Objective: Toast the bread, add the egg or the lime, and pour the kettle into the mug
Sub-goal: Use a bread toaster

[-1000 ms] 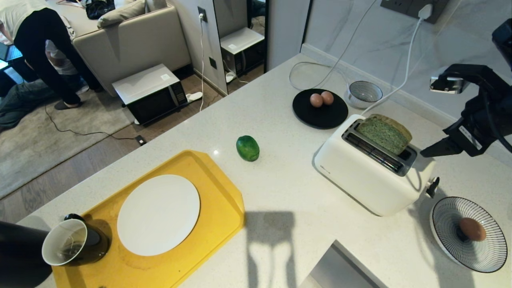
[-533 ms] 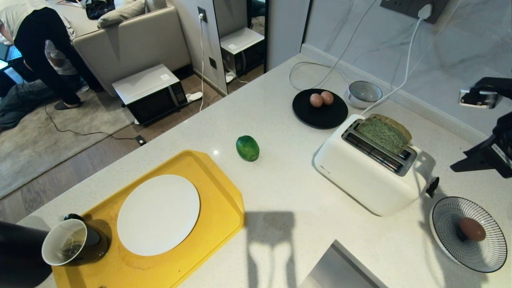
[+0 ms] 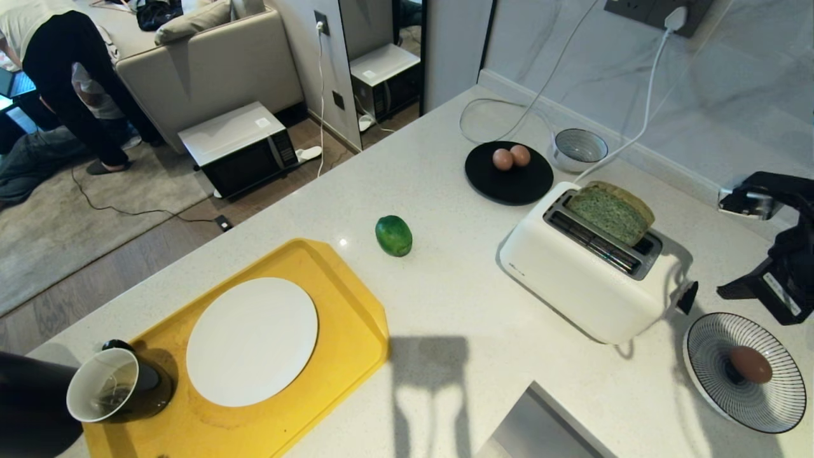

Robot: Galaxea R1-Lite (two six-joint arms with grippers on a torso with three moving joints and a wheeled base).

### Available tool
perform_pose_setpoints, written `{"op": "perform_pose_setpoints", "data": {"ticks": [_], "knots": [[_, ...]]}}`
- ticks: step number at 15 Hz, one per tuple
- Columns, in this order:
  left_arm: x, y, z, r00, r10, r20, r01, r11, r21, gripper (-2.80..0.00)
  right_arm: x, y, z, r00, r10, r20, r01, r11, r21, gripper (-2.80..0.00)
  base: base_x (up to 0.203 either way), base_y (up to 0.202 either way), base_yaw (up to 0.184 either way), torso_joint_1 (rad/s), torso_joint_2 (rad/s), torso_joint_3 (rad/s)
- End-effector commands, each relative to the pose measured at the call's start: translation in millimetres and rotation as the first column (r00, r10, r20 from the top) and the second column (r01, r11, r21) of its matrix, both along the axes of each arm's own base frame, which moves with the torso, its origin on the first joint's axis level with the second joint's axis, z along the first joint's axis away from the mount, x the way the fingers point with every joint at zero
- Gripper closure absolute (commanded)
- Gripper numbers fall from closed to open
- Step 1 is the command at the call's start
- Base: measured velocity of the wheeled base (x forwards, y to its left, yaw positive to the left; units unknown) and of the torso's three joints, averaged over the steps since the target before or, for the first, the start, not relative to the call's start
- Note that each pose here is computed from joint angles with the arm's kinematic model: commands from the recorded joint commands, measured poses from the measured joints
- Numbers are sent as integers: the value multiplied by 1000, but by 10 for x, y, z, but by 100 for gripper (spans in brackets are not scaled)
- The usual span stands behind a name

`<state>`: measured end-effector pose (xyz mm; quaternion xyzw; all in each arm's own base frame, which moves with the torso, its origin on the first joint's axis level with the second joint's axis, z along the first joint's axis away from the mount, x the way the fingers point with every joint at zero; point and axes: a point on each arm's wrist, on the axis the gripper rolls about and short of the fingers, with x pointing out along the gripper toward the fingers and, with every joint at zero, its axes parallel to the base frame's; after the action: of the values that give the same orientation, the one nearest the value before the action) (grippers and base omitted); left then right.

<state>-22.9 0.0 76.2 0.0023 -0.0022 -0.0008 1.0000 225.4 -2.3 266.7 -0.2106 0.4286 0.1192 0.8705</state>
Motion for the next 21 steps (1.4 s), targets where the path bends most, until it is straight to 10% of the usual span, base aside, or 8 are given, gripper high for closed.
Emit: {"op": "perform_pose_setpoints", "data": {"ticks": [1,21], "knots": [[1,0,0,1000,0,-1,0,1000,0,0,49,-1,-110,1000,1,5,-1,1000,-5,0,0,0,0,0,0,0],[1,0,0,1000,0,-1,0,1000,0,0,470,-4,-452,999,0,-32,0,1000,-6,0,0,0,0,0,0,0]]}}
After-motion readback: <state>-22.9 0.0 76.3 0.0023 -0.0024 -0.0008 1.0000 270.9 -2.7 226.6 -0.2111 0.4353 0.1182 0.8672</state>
